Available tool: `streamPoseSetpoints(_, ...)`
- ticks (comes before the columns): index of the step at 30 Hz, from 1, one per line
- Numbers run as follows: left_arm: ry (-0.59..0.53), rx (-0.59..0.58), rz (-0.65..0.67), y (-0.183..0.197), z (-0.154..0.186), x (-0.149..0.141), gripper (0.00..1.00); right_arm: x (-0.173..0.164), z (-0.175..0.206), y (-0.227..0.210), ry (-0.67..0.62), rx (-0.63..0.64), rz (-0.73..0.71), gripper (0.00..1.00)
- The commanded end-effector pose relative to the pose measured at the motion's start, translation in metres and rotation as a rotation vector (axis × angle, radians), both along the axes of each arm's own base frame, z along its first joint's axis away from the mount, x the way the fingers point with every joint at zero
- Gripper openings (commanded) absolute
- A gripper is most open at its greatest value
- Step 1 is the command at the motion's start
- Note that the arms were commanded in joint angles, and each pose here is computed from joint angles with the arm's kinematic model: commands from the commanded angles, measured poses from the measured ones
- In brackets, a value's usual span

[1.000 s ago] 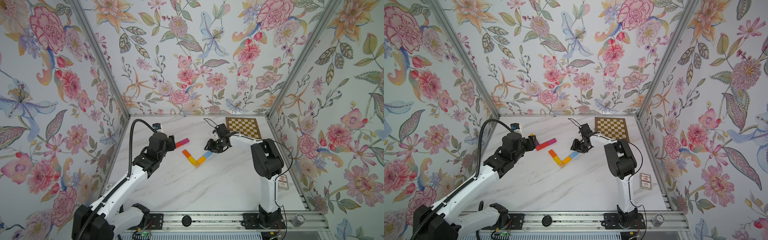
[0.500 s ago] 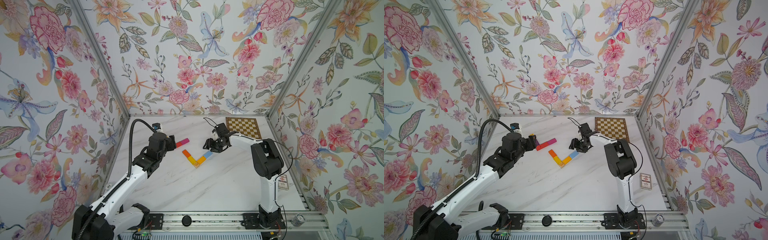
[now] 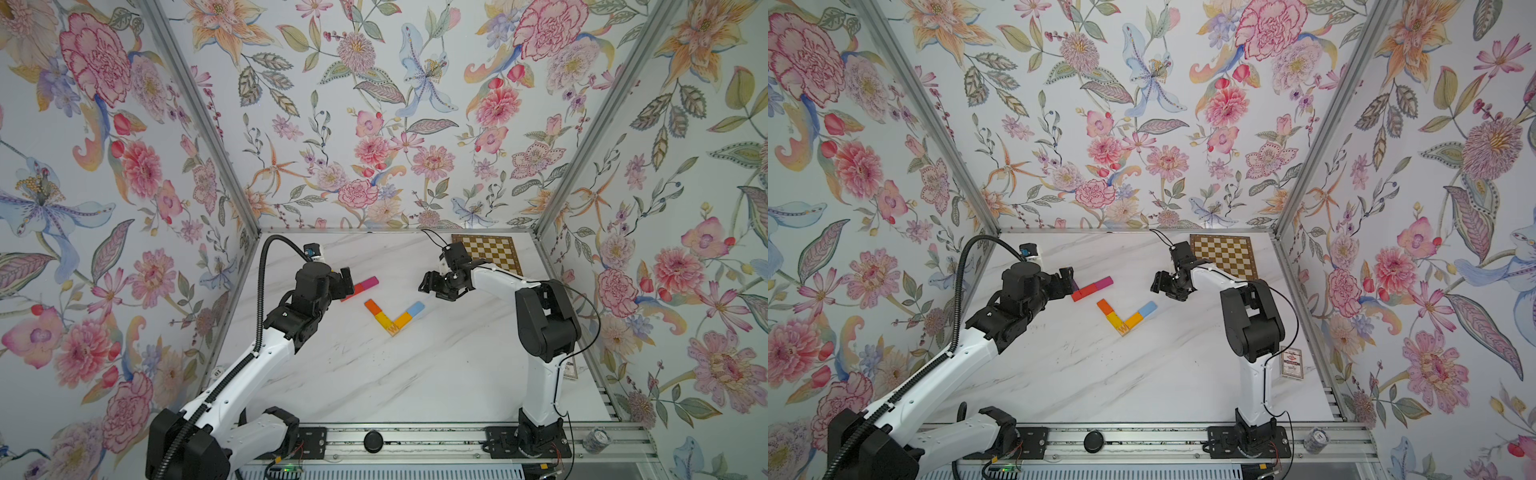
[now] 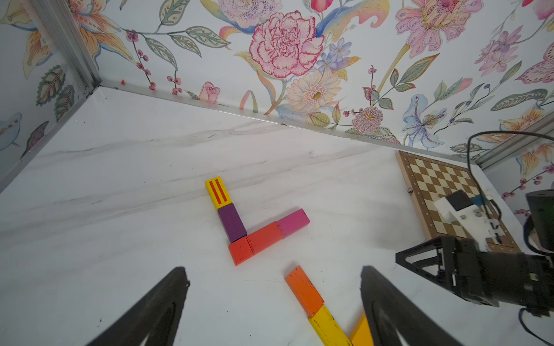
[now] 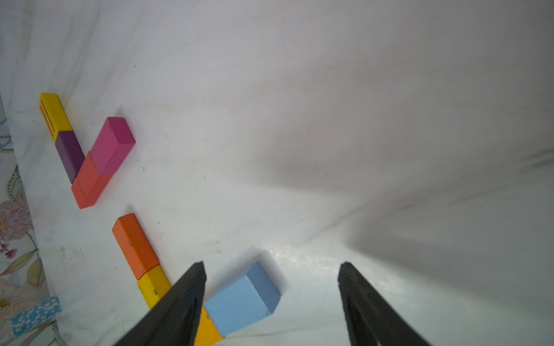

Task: Assemble the letter v with building blocks
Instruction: Assemble the building block at the center of the board, then reset both arms

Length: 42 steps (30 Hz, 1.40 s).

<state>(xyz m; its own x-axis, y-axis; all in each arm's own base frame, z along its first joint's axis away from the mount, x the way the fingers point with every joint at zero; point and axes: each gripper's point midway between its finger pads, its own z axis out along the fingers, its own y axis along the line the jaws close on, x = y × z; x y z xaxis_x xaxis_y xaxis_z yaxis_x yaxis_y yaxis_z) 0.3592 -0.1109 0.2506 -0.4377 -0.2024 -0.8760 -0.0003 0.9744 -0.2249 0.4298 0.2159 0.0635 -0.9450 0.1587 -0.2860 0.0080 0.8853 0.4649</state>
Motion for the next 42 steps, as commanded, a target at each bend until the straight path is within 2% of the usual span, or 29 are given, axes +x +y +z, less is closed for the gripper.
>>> streamPoseSetpoints(1, -0.099, 0.037, 0.036, 0.017, 0.036, 0.001, 0.99, 0.005, 0.042, -0.035, -0.113, -0.047, -0.051, 0.73)
streamPoseSetpoints(8, -0.216, 0.12, 0.153, 0.061, 0.065, 0.0, 0.99, 0.003, 0.112, -0.102, -0.38, -0.076, -0.153, 0.79)
streamPoseSetpoints(9, -0.229, 0.129, 0.177, 0.068, 0.067, 0.0, 0.99, 0.002, 0.119, -0.109, -0.41, -0.08, -0.165, 0.93)
streamPoseSetpoints(10, -0.241, 0.137, 0.206, 0.076, 0.068, 0.0, 0.99, 0.0, 0.126, -0.119, -0.437, -0.086, -0.181, 0.98)
streamPoseSetpoints(15, -0.273, 0.186, 0.37, 0.12, 0.064, -0.003, 0.99, -0.013, 0.148, -0.164, -0.559, -0.147, -0.284, 0.99)
streamPoseSetpoints(19, -0.233, 0.264, 0.499, 0.155, 0.041, -0.004, 0.99, -0.026, 0.159, -0.209, -0.694, -0.254, -0.422, 0.99)
streamPoseSetpoints(22, -0.201, 0.329, 0.579, 0.175, 0.021, -0.005, 0.99, -0.039, 0.158, -0.234, -0.789, -0.356, -0.5, 0.99)
streamPoseSetpoints(26, -0.264, 0.364, 0.628, 0.184, -0.005, -0.009, 0.94, -0.056, 0.148, -0.245, -0.898, -0.471, -0.483, 0.99)
streamPoseSetpoints(28, -0.273, 0.357, 0.631, 0.185, -0.018, -0.012, 0.91, -0.064, 0.14, -0.252, -0.912, -0.505, -0.5, 0.99)
streamPoseSetpoints(35, -0.182, 0.31, 0.563, 0.182, -0.078, -0.009, 0.94, -0.074, 0.108, -0.255, -0.9, -0.497, -0.493, 0.99)
streamPoseSetpoints(39, -0.23, 0.291, 0.541, 0.179, -0.097, -0.011, 0.93, -0.076, 0.1, -0.255, -0.943, -0.464, -0.492, 0.99)
streamPoseSetpoints(42, -0.256, 0.323, 0.52, 0.177, -0.107, -0.015, 0.92, -0.076, 0.092, -0.255, -0.953, -0.441, -0.48, 0.99)
